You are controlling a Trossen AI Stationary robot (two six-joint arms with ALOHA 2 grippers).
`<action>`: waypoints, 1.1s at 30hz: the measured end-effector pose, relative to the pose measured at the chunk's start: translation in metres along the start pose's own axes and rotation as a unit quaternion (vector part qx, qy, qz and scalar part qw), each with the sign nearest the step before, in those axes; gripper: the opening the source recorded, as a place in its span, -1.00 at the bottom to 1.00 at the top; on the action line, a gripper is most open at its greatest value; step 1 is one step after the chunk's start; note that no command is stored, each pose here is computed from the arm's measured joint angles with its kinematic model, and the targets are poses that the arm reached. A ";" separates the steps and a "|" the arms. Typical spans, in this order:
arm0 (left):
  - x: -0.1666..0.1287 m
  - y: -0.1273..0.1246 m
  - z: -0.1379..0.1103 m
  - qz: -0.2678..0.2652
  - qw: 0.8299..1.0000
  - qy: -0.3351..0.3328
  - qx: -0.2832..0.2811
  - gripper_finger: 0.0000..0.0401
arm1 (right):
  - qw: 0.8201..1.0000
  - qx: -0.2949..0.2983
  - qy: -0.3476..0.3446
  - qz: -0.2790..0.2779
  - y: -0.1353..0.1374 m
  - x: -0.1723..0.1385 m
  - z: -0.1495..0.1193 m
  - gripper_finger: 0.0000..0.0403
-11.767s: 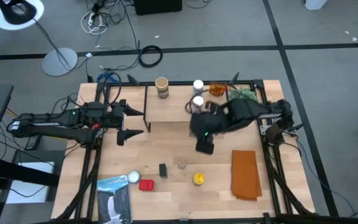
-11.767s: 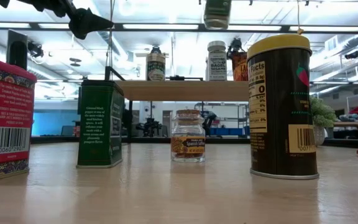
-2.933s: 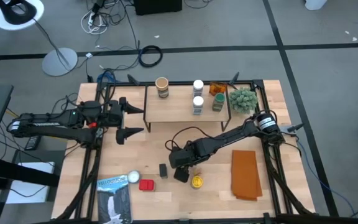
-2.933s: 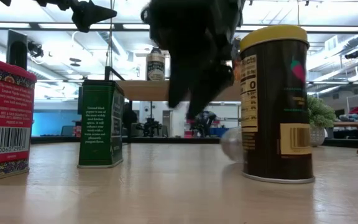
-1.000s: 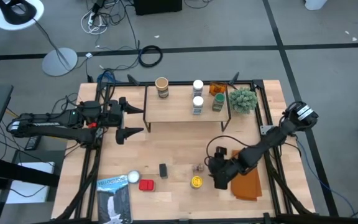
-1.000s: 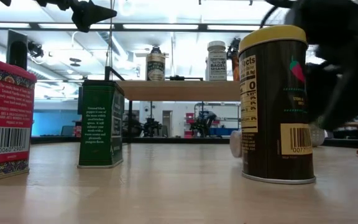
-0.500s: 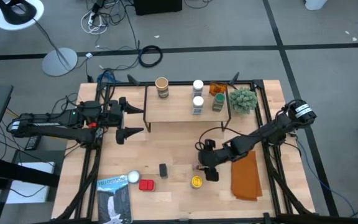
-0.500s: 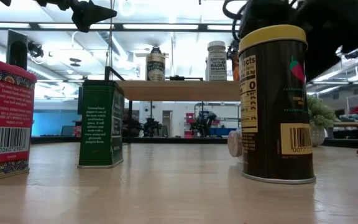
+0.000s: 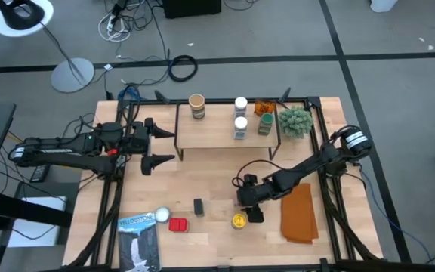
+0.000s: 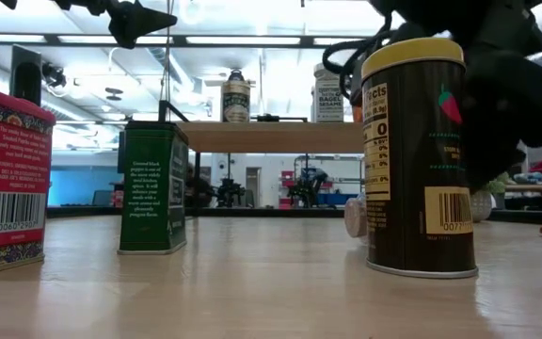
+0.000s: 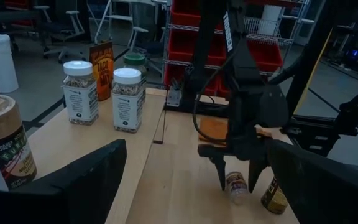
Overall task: Shelf spices
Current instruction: Put the brown seasoning bottle on the shelf
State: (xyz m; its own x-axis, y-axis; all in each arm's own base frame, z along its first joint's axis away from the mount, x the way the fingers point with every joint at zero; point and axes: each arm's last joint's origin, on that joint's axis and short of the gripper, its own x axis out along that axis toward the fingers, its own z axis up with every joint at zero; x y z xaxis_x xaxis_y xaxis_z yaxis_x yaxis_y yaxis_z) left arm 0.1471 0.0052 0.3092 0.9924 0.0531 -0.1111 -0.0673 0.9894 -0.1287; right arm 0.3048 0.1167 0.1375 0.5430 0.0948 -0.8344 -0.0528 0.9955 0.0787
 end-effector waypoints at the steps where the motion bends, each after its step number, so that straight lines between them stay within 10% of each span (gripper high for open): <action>1: 0.000 0.000 0.000 0.000 1.000 0.001 0.000 0.97 | 1.000 0.003 0.001 0.000 0.000 0.000 0.000 0.39; 6: 0.000 0.000 0.000 0.000 1.000 0.000 0.000 0.97 | 0.998 0.057 -0.010 -0.006 0.000 -0.005 0.002 -0.09; 16: 0.000 0.000 0.000 0.000 1.000 0.001 0.000 0.97 | 0.984 0.095 -0.122 -0.091 0.015 -0.051 0.012 -0.10; 22: 0.000 0.000 0.000 0.000 1.000 0.000 0.000 0.97 | 0.934 0.130 -0.239 -0.232 0.032 -0.058 -0.011 -0.10; 33: 0.000 0.000 0.000 0.000 1.000 0.000 0.000 0.97 | 0.867 0.216 -0.411 -0.180 0.036 -0.022 -0.077 -0.10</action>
State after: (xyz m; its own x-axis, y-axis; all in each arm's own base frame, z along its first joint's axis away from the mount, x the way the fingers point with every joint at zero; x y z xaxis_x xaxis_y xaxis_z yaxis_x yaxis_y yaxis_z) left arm 0.1471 0.0052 0.3091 0.9923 0.0531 -0.1117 -0.0674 0.9894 -0.1286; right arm 0.2266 0.1505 0.1171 0.8822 -0.4306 -0.1903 0.4671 0.8513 0.2389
